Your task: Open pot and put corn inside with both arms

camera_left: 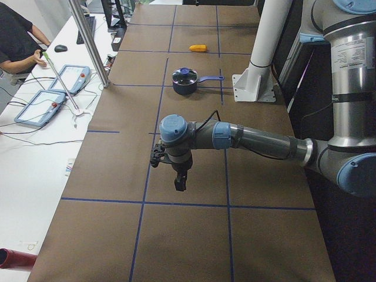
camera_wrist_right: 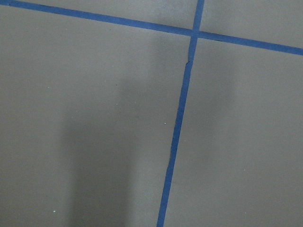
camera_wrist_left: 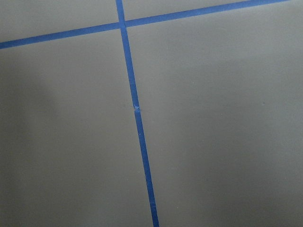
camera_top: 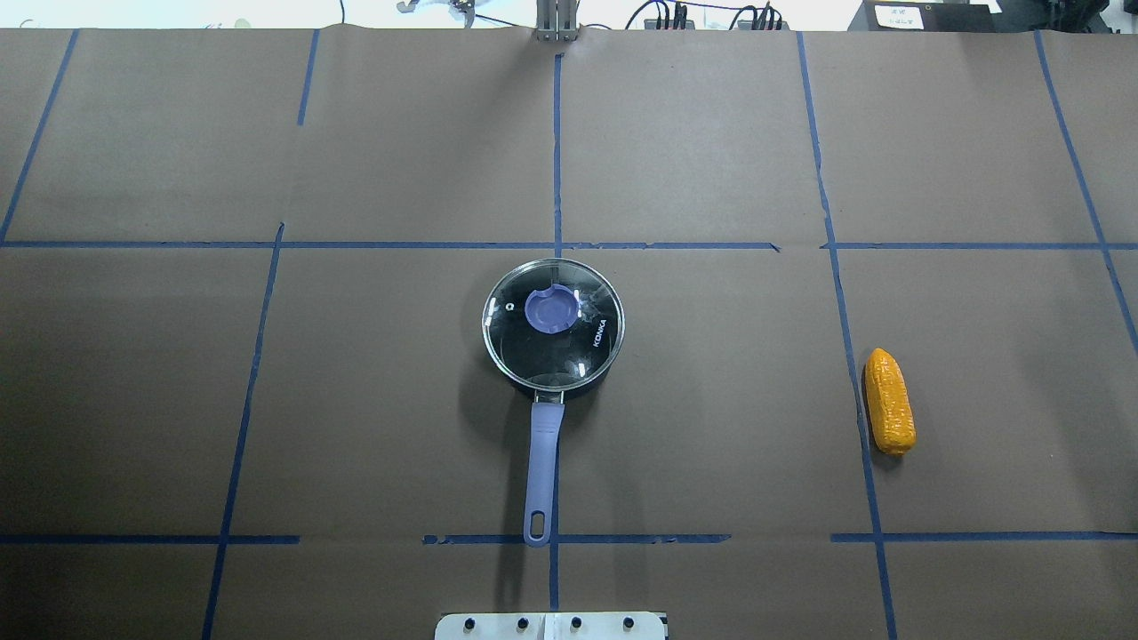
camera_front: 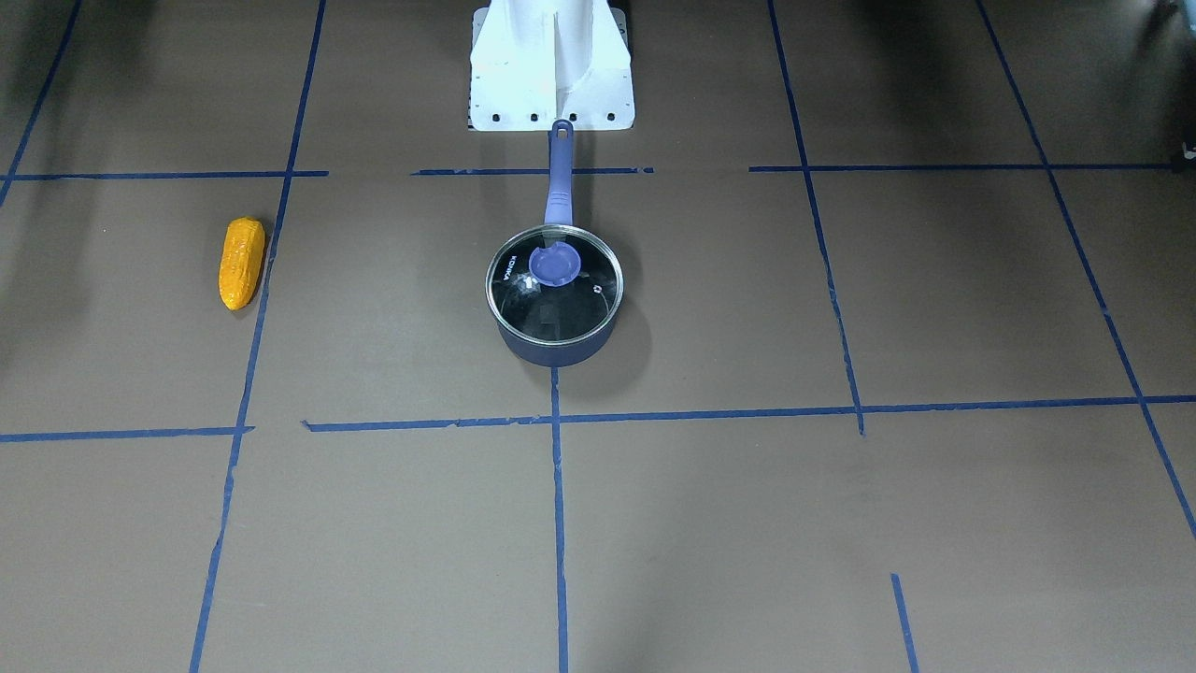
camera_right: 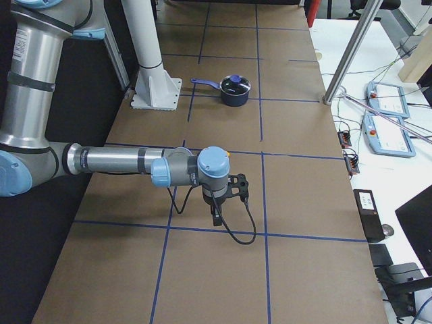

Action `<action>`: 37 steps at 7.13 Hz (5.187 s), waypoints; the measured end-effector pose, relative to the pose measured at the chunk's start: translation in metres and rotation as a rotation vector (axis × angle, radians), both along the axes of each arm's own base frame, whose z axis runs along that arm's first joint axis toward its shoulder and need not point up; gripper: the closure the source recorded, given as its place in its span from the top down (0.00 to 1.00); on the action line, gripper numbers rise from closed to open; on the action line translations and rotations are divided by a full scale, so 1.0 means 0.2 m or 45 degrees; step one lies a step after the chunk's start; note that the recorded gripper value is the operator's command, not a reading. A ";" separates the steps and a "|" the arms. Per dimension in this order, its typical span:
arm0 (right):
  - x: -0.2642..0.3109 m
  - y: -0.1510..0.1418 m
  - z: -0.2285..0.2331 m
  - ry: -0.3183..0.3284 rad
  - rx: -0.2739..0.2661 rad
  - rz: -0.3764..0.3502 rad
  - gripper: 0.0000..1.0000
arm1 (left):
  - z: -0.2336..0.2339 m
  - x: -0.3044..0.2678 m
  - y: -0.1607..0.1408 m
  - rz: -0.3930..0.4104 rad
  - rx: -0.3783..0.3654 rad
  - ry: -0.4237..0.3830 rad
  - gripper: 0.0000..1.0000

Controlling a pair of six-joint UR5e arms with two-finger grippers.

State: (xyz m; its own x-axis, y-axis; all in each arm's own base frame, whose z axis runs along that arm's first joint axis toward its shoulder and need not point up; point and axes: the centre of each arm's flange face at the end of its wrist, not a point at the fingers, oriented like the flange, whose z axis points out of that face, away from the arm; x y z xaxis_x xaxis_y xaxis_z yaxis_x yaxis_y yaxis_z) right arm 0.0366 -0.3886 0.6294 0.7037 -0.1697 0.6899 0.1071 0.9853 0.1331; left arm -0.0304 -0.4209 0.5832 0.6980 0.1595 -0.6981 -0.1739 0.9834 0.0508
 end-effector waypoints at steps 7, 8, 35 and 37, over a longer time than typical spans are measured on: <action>0.00 0.00 0.00 -0.006 -0.002 0.000 1.00 | -0.03 0.00 0.00 -0.007 0.006 0.015 1.00; 0.00 0.00 0.00 -0.007 -0.003 0.000 1.00 | -0.02 0.00 0.01 -0.007 0.001 0.015 1.00; -0.02 0.01 -0.02 -0.075 0.010 -0.024 1.00 | -2.44 3.00 -0.17 -0.215 0.020 0.091 0.00; -0.02 0.01 -0.02 -0.075 0.007 -0.022 1.00 | -2.42 2.72 -0.16 -0.264 0.044 0.128 0.00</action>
State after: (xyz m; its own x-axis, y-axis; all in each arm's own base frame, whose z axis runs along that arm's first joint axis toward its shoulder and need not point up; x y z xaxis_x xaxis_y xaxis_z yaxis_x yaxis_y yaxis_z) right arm 0.0320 -0.3868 0.6252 0.6590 -0.1856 0.7289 0.1159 0.9826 0.1454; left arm 0.5130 -0.4534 0.0986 0.6457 0.0453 -0.7622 0.0391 0.9950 0.0922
